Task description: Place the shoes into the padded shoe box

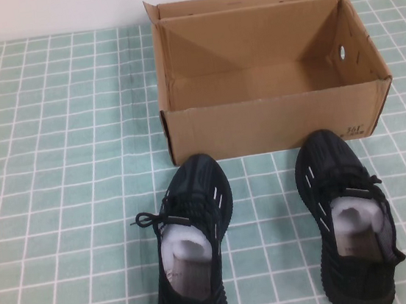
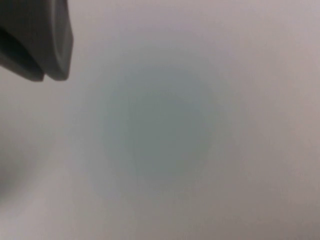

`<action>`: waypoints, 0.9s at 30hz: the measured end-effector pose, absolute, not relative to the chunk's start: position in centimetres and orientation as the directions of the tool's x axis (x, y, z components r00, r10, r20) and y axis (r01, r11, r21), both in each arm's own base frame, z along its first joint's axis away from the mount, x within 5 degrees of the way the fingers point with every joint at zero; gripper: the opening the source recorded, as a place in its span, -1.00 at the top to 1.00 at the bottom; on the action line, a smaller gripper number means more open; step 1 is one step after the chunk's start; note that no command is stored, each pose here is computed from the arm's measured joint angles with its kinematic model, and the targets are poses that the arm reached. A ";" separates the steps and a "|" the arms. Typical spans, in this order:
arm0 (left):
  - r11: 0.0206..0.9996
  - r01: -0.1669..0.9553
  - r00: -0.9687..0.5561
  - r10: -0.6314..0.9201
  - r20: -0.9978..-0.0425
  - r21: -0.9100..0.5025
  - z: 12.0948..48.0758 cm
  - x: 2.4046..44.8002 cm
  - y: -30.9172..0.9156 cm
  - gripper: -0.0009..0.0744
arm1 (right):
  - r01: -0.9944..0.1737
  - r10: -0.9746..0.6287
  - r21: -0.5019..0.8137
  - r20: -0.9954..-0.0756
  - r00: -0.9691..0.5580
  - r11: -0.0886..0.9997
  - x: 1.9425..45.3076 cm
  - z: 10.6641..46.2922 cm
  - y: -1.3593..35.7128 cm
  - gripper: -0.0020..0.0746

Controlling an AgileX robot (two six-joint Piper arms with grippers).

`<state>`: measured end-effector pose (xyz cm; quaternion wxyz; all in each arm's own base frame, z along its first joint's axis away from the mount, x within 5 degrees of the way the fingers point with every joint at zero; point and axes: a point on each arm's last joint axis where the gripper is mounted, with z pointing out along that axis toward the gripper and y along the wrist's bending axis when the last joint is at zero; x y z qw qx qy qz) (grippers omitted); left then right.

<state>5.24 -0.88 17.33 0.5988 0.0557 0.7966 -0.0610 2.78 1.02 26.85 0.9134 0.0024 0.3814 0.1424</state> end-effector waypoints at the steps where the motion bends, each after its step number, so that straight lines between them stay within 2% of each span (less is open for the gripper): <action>1: 0.986 0.162 -0.277 0.016 -0.961 -0.030 17.3 5.2 -0.9 0.99 | -0.270 0.270 0.111 -0.682 0.679 0.957 2.5 27.5 1.1 0.97; 8: 0.986 0.162 -0.276 0.017 -0.961 -0.029 17.3 5.2 -0.9 0.99 | -0.309 0.315 0.117 -0.597 0.738 0.944 -0.4 35.0 1.0 0.97; 12: 0.986 0.162 -0.276 0.017 -0.961 -0.029 17.3 5.2 -0.9 0.99 | -0.288 0.340 0.193 -0.678 0.652 0.938 -0.6 40.0 0.8 0.97; 16: 0.986 0.162 -0.276 0.017 -0.961 -0.029 17.3 5.2 -0.9 0.99 | -0.157 0.331 0.292 -0.794 0.509 0.943 1.1 43.3 -0.1 0.97; 19: 0.986 0.162 -0.276 0.017 -0.961 -0.029 17.3 5.2 -0.9 0.99 | -0.014 0.329 0.348 -0.874 0.357 0.938 3.5 44.2 -0.9 0.97; 22: 0.986 0.162 -0.276 0.017 -0.961 -0.029 17.3 5.2 -0.9 0.99 | 0.120 0.290 0.313 -0.941 0.174 0.942 6.5 43.8 -1.5 0.97; 25: 0.986 0.162 -0.276 0.017 -0.961 -0.029 17.3 5.2 -0.9 0.99 | 0.179 0.259 0.249 -0.965 -0.032 0.952 8.9 42.3 -1.5 0.97; 27: 0.986 0.162 -0.276 0.017 -0.961 -0.029 17.3 5.2 -0.9 0.99 | 0.177 0.210 0.182 -0.964 -0.160 0.967 10.0 41.2 -1.3 0.97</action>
